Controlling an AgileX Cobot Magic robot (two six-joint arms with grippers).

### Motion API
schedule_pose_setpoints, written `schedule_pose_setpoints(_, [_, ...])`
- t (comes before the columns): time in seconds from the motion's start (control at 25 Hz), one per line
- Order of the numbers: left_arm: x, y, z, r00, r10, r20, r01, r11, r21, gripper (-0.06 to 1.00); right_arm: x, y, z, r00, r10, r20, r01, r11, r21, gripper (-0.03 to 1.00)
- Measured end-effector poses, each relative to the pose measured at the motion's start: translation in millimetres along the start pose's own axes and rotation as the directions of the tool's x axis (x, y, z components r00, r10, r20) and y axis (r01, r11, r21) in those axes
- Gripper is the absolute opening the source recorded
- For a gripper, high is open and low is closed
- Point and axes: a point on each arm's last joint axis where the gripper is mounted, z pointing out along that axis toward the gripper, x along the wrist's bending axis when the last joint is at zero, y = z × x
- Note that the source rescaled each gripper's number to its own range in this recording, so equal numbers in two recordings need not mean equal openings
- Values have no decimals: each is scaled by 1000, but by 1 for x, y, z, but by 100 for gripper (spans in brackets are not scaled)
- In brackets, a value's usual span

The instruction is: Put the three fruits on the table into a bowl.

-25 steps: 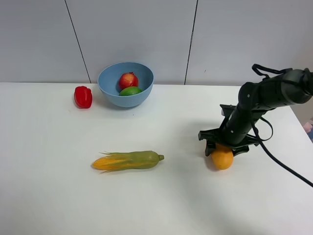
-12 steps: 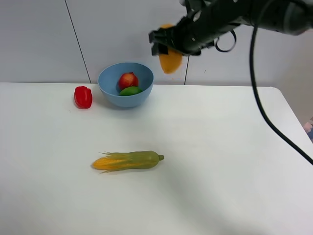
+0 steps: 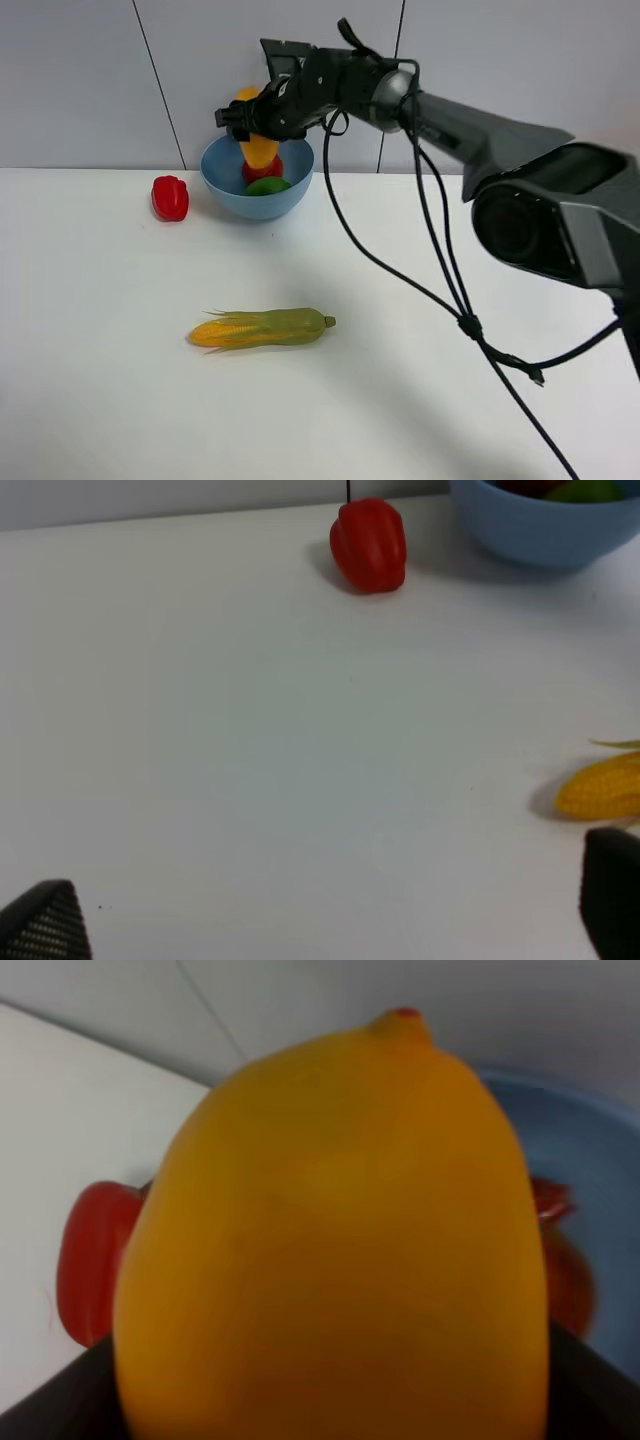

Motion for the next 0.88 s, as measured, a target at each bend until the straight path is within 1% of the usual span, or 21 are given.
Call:
schedule_pose_setpoints(0.12, [0,0,0,1000,0,0,0,1000,0,100,1,-13,18,1000,-1,-5,1,1000,21,0])
schedule_pose_setpoints(0.24, [0,0,0,1000,0,0,0,1000,0,100,0,-20,25,1000,1,-3,-1,999,35,0])
schedule_pose_setpoints(0.28, [0,0,0,1000,0,0,0,1000,0,100,0,-20,26,1000,1,-3,-1,999,33,11])
schedule_pose_setpoints(0.32, [0,0,0,1000,0,0,0,1000,0,100,0,-19,25,1000,-3,-3,3,1000,27,34])
schedule_pose_setpoints(0.36, [0,0,0,1000,0,0,0,1000,0,100,0,-18,24,1000,-7,-4,7,1000,23,61])
schedule_pose_setpoints(0.4, [0,0,0,1000,0,0,0,1000,0,100,1,-16,24,1000,-10,-5,10,1000,14,77])
schedule_pose_setpoints(0.44, [0,0,0,1000,0,0,0,1000,0,100,1,-15,23,1000,-15,-5,15,1000,7,86])
schedule_pose_setpoints(0.48, [0,0,0,1000,0,0,0,1000,0,100,1,-14,23,1000,-14,-7,14,1000,3,91])
schedule_pose_setpoints(0.56, [0,0,0,1000,0,0,0,1000,0,100,2,-14,22,1000,-14,-12,14,1000,11,96])
schedule_pose_setpoints(0.68, [0,0,0,1000,0,0,0,1000,0,100,10,-8,8,999,-22,-25,23,998,57,99])
schedule_pose_setpoints(0.76, [0,0,0,1000,0,0,0,1000,0,100,20,2,-12,998,-47,-44,51,994,93,99])
schedule_pose_setpoints(0.88, [0,0,0,1000,0,0,0,1000,0,100,35,23,-58,992,-100,-77,111,982,151,99])
